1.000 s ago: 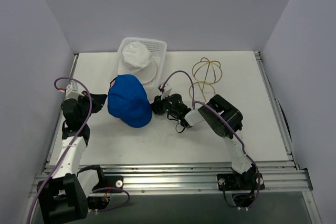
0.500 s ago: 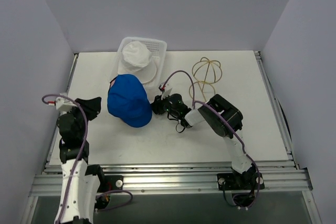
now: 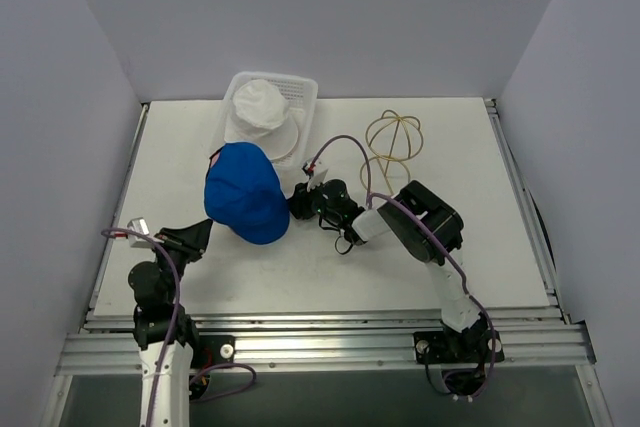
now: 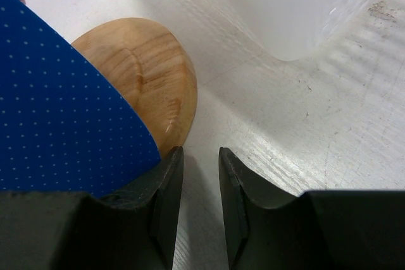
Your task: Stack the hats
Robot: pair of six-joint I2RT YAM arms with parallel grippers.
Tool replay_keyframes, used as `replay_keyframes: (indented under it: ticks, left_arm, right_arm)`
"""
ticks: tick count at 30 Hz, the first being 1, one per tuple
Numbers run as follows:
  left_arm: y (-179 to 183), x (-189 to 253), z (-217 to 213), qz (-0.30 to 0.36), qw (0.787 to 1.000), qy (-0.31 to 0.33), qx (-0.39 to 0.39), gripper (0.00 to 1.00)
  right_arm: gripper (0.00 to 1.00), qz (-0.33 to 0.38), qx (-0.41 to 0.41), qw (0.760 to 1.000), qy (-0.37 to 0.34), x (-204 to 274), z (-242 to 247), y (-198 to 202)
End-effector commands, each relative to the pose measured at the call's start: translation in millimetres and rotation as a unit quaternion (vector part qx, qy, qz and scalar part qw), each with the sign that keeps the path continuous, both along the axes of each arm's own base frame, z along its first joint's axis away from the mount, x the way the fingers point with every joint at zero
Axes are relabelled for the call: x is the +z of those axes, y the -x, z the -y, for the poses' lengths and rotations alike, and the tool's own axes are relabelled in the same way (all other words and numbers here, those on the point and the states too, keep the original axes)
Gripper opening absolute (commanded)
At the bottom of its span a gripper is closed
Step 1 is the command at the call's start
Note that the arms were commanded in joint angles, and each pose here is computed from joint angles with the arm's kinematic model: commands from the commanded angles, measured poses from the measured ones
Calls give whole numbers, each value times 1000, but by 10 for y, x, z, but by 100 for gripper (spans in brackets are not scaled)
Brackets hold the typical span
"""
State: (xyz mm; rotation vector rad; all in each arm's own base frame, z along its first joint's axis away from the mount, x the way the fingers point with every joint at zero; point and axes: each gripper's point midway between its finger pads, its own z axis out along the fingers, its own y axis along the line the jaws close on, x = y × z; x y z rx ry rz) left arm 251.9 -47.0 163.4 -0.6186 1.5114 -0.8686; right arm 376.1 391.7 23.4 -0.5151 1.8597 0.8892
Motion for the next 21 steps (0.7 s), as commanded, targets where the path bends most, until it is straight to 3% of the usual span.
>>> replay_keyframes:
  ticks: [1, 6, 13, 21]
  left_arm:
    - [55, 177, 76, 40, 999, 5, -20, 31]
    - [78, 211, 143, 48, 998, 2, -40, 32]
    - [-39, -10, 79, -12, 999, 29, -23, 38]
    - [-189, -53, 38, -26, 999, 28, -17, 42]
  right_arm:
    - [26, 6, 8, 1000, -10, 159, -65, 57]
    - [26, 2, 11, 1000, -14, 152, -103, 60]
    - [26, 4, 11, 1000, -11, 176, -102, 75]
    - [26, 5, 12, 1000, -11, 191, -106, 66]
